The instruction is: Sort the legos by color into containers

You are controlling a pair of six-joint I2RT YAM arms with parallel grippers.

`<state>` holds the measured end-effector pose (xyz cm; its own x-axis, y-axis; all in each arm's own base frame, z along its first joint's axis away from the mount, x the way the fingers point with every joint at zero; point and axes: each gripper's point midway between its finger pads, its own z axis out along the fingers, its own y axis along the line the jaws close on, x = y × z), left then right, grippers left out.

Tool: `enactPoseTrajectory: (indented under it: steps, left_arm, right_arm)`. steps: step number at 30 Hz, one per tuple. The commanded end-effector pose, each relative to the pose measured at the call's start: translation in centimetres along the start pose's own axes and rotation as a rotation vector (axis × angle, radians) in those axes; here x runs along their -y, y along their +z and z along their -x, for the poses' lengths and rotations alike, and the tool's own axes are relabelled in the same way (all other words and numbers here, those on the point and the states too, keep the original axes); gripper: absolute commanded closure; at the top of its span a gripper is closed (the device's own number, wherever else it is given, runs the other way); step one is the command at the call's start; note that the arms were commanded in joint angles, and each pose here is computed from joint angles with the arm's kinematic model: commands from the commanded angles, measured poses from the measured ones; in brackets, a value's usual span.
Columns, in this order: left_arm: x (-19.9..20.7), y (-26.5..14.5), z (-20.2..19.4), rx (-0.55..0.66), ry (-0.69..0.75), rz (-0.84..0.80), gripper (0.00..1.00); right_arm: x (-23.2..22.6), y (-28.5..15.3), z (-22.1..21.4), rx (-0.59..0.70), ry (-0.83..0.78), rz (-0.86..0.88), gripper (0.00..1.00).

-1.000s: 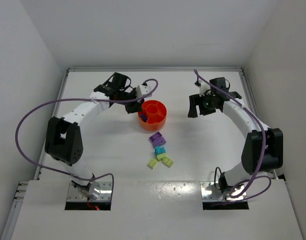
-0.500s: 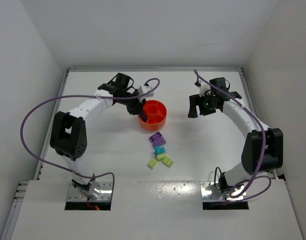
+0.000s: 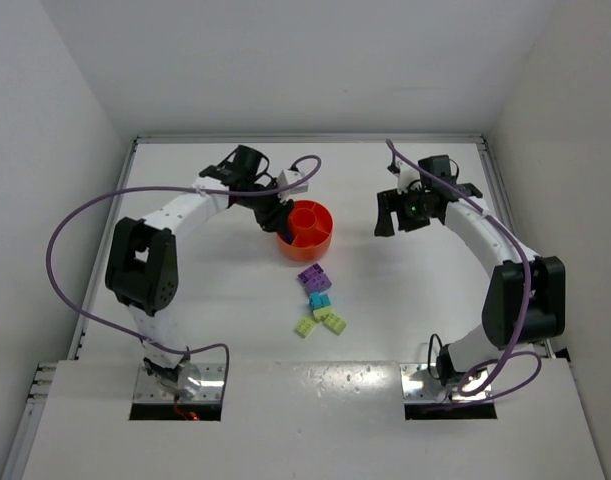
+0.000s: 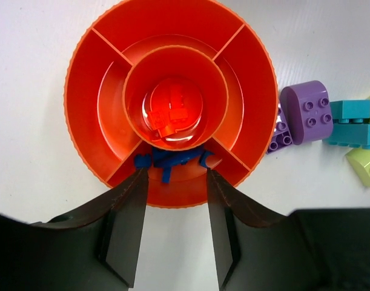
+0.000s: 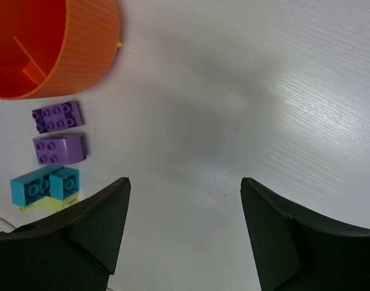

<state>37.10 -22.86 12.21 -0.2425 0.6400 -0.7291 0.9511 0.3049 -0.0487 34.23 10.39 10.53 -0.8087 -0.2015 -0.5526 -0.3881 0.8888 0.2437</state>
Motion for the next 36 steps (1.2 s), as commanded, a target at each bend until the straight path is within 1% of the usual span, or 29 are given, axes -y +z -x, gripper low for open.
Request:
enactPoseTrajectory:
  steps: [1,3,4,5,7,8,9,11,12,14,15,17,18,19,23,27,28,33,36]
  left_arm:
    - [-0.7,-3.1,4.0,0.111,0.038,0.045,0.51]
    - [-0.6,-4.4,5.0,0.151,0.005,0.067,0.51]
    - [-0.7,-5.9,5.9,0.193,0.007,0.107,0.50]
    - [-1.0,-6.9,6.0,0.208,-0.049,0.144,0.48]
    - [-1.9,-8.7,6.4,0.246,-0.087,0.231,0.48]
    - [-1.7,-10.2,6.1,0.270,-0.145,0.269,0.48]
    - [-1.7,-11.0,6.0,0.283,-0.167,0.295,0.46]
    - [-1.5,-12.0,5.0,0.294,-0.216,0.324,0.44]
    - [-1.7,-12.9,4.6,0.303,-0.264,0.351,0.42]
    - [-1.3,-14.4,4.4,0.324,-0.295,0.390,0.40]
    - [-1.3,-14.7,3.6,0.321,-0.325,0.406,0.40]
    - [-0.5,-15.9,3.5,0.339,-0.357,0.432,0.40]
    - [-0.4,-16.1,2.8,0.335,-0.378,0.448,0.40]
    - [0.0,-16.2,2.7,0.341,-0.385,0.449,0.40]
    - [0.7,-17.4,1.8,0.355,-0.411,0.493,0.40]
    - [1.5,-17.7,1.5,0.364,-0.414,0.504,0.40]
    - [1.7,-18.0,1.7,0.373,-0.416,0.507,0.40]
    - [1.7,-18.6,1.4,0.379,-0.416,0.539,0.40]
    - [1.7,-18.9,1.5,0.382,-0.412,0.551,0.40]
  right_arm:
    - [-2.3,-1.0,0.5,0.042,-0.058,0.098,0.26]
    - [-3.0,-0.6,-0.3,0.035,-0.049,0.121,0.28]
    - [-3.0,-0.6,-0.3,0.043,-0.042,0.120,0.28]
    - [-4.2,-0.3,-0.7,0.034,-0.064,0.149,0.28]
    - [-5.6,0.0,-1.2,0.017,-0.070,0.195,0.29]
    - [-7.0,0.2,-1.3,0.015,-0.102,0.228,0.29]
    - [-8.0,0.3,-1.5,0.009,-0.119,0.253,0.29]
    - [-9.8,0.5,-1.9,-0.008,-0.160,0.284,0.29]
    - [-11.5,0.7,-2.5,-0.024,-0.213,0.307,0.29]
    - [-13.0,1.5,-3.2,-0.060,-0.249,0.326,0.29]
    - [-14.7,1.6,-3.5,-0.077,-0.288,0.355,0.29]
    - [-16.0,2.2,-3.8,-0.101,-0.327,0.353,0.31]
    - [-16.1,2.6,-4.2,-0.115,-0.347,0.330,0.31]
    - [-17.7,2.7,-4.5,-0.127,-0.361,0.338,0.31]
    - [-20.2,2.8,-6.1,-0.167,-0.385,0.338,0.32]
    - [-20.7,3.8,-7.5,-0.195,-0.402,0.283,0.32]
    - [-20.8,4.3,-8.2,-0.214,-0.409,0.284,0.32]
    - [-21.9,5.0,-9.1,-0.245,-0.422,0.289,0.32]
    - [-21.2,6.1,-9.9,-0.273,-0.424,0.239,0.33]
